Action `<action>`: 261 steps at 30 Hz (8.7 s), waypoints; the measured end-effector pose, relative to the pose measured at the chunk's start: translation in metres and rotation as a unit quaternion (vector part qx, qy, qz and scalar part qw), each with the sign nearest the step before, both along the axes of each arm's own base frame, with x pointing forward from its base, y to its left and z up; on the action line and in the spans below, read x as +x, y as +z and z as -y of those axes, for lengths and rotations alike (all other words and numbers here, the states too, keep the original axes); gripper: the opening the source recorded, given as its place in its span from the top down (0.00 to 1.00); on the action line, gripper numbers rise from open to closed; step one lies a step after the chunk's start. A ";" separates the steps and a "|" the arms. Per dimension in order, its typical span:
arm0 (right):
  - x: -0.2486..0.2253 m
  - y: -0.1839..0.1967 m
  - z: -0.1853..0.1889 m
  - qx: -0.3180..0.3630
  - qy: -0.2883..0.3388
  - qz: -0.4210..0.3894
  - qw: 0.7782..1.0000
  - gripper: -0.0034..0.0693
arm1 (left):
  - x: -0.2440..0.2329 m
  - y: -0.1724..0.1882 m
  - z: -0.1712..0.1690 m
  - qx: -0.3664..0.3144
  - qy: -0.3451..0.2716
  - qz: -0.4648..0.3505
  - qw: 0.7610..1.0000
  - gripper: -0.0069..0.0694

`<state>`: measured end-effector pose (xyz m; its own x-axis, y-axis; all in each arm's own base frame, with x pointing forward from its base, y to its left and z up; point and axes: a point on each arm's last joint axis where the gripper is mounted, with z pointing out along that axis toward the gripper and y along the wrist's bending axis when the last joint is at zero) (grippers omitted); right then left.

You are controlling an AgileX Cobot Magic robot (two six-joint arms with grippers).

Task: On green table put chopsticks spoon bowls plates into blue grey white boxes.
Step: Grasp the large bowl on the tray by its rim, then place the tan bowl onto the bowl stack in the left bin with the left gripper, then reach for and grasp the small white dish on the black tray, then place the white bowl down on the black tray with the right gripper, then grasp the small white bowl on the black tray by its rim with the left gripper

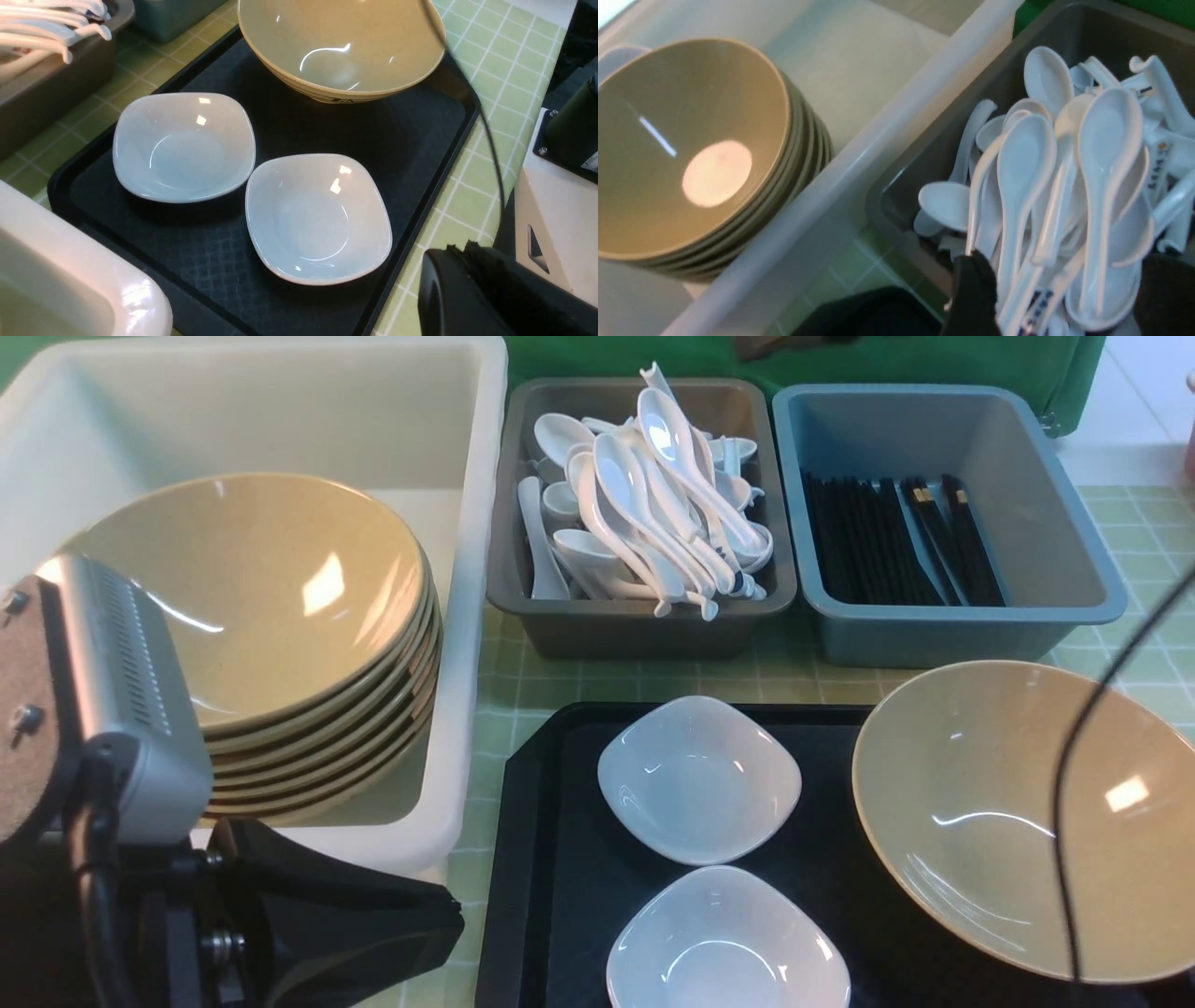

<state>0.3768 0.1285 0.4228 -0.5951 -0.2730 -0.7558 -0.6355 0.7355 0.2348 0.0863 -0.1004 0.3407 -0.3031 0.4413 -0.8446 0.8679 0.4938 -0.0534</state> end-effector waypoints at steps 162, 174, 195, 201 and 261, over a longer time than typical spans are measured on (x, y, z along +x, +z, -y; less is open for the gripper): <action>-0.028 -0.229 -0.018 -0.066 -0.089 -0.278 0.954 0.43 | 0.052 -0.006 0.004 0.039 0.095 -0.179 0.979 0.37; -0.021 -0.258 -0.018 -0.071 -0.096 -0.305 0.945 0.49 | 0.056 -0.004 0.004 0.028 0.105 -0.165 0.980 0.37; -0.088 -0.186 0.101 -0.002 -0.182 -0.285 0.941 0.88 | 0.055 -0.005 0.004 0.026 0.112 -0.177 0.977 0.37; -0.128 -0.224 0.104 -0.013 -0.212 -0.324 0.922 0.88 | 0.055 -0.005 0.004 0.026 0.112 -0.177 0.978 0.37; -0.284 -0.088 0.085 -0.086 -0.083 -0.046 0.992 0.27 | 0.231 -0.175 0.287 0.197 -0.181 -0.285 0.920 0.87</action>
